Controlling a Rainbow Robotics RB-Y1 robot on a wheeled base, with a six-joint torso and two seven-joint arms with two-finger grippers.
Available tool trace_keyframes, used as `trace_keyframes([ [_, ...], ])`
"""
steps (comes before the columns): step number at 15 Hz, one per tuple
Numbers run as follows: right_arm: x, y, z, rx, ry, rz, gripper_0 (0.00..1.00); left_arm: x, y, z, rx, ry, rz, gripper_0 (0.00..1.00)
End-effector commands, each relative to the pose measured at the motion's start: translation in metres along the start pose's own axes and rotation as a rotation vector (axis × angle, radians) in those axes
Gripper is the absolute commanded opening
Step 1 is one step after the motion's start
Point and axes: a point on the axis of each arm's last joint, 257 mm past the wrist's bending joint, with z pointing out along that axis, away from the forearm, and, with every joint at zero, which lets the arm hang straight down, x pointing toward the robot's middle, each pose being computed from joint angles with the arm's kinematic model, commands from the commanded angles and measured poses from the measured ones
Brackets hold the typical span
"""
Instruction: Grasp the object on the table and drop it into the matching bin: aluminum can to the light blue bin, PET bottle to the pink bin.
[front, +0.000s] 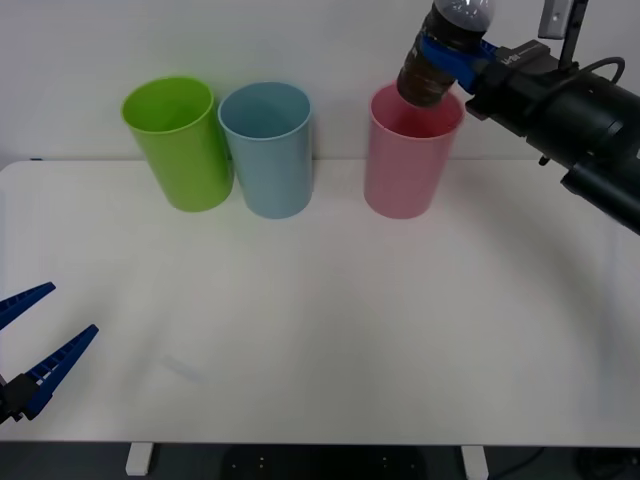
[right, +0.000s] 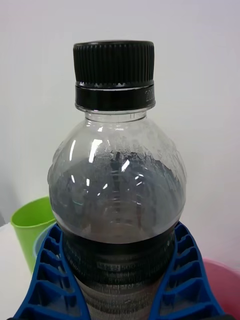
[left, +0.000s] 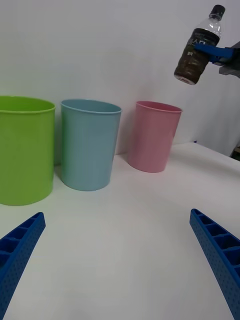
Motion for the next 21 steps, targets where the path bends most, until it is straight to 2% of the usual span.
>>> trace_keyframes([
  [1,0.001,-0.026,0.016,0.038,0.027,-0.004,0.0,0.0,0.0,0.0,0.0,0.0,0.0,1.0],
  [5,0.009,-0.053,0.032,0.082,0.069,-0.012,0.0,0.0,0.0,0.0,0.0,0.0,0.0,1.0],
  [9,0.02,-0.069,0.039,0.111,0.108,-0.017,0.0,0.0,0.0,0.0,0.0,0.0,0.0,1.0],
  [16,0.026,-0.073,0.04,0.119,0.122,-0.026,0.0,0.0,0.0,0.0,0.0,0.0,0.0,1.0],
  [17,0.026,-0.073,0.04,0.119,0.123,-0.032,0.05,0.0,0.0,0.0,0.0,0.0,0.0,1.0],
  [18,0.024,-0.073,0.041,0.122,0.118,-0.043,0.59,0.0,0.0,0.0,0.0,0.0,0.0,1.0],
  [19,0.023,-0.075,0.041,0.125,0.117,-0.052,0.97,0.0,0.0,0.0,0.0,0.0,0.0,1.0],
  [21,0.02,-0.074,0.041,0.122,0.11,-0.055,1.0,0.0,0.0,0.0,0.0,0.0,0.0,1.0],
])
